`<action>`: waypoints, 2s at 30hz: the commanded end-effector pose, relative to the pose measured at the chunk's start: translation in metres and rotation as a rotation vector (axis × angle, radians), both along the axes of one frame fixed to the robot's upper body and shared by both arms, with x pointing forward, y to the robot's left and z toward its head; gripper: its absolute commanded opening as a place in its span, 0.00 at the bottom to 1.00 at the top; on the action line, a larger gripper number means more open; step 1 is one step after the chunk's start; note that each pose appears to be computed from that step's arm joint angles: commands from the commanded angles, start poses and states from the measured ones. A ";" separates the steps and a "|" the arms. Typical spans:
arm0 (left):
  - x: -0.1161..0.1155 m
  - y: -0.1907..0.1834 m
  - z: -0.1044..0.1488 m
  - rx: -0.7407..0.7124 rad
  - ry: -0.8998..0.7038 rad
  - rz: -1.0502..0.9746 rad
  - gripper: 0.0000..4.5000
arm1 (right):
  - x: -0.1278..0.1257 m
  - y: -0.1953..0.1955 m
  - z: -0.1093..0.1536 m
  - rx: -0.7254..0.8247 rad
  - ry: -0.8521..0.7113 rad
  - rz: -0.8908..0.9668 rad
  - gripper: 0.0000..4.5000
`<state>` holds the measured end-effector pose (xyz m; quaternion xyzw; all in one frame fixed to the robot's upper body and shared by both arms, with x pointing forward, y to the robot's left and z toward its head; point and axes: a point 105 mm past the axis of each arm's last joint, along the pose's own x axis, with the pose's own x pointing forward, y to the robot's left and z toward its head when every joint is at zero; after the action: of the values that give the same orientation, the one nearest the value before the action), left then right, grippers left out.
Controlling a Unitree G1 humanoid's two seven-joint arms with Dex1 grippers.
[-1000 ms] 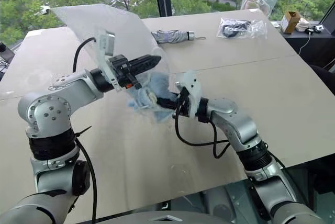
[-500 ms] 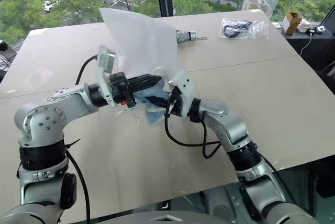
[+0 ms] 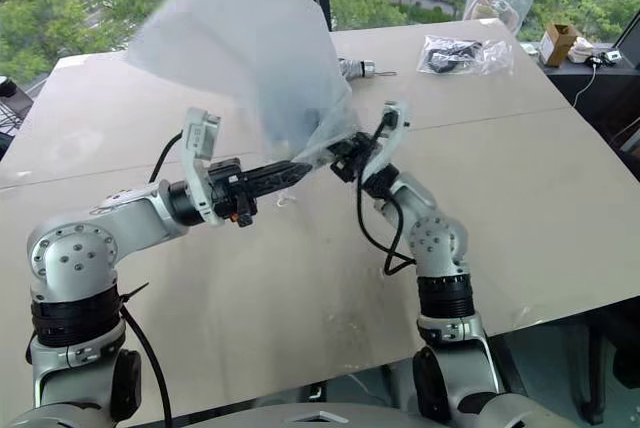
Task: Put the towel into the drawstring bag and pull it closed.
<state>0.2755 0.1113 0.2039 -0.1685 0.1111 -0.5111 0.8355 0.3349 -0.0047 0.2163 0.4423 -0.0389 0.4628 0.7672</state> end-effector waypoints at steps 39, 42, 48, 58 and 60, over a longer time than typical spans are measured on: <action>0.087 0.011 0.023 0.095 -0.256 0.344 0.00 | -0.005 -0.040 -0.007 -0.846 -0.468 -0.117 0.83; 0.087 0.009 0.022 0.105 -0.259 0.336 0.00 | 0.013 -0.043 -0.027 -0.947 -0.431 -0.209 0.83; 0.087 0.006 0.020 0.122 -0.266 0.329 0.00 | 0.039 -0.041 -0.051 -1.006 -0.285 -0.360 0.78; 0.089 0.011 0.017 0.148 -0.263 0.342 0.00 | 0.036 -0.051 -0.032 -0.869 -0.257 -0.389 0.02; 0.090 0.011 0.015 0.157 -0.261 0.341 0.00 | 0.035 -0.056 -0.023 -0.811 -0.255 -0.386 0.02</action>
<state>0.3664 0.1225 0.2075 -0.0667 0.0310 -0.3660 0.9277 0.3749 -0.0560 0.1691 0.0049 0.0102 0.3313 0.9435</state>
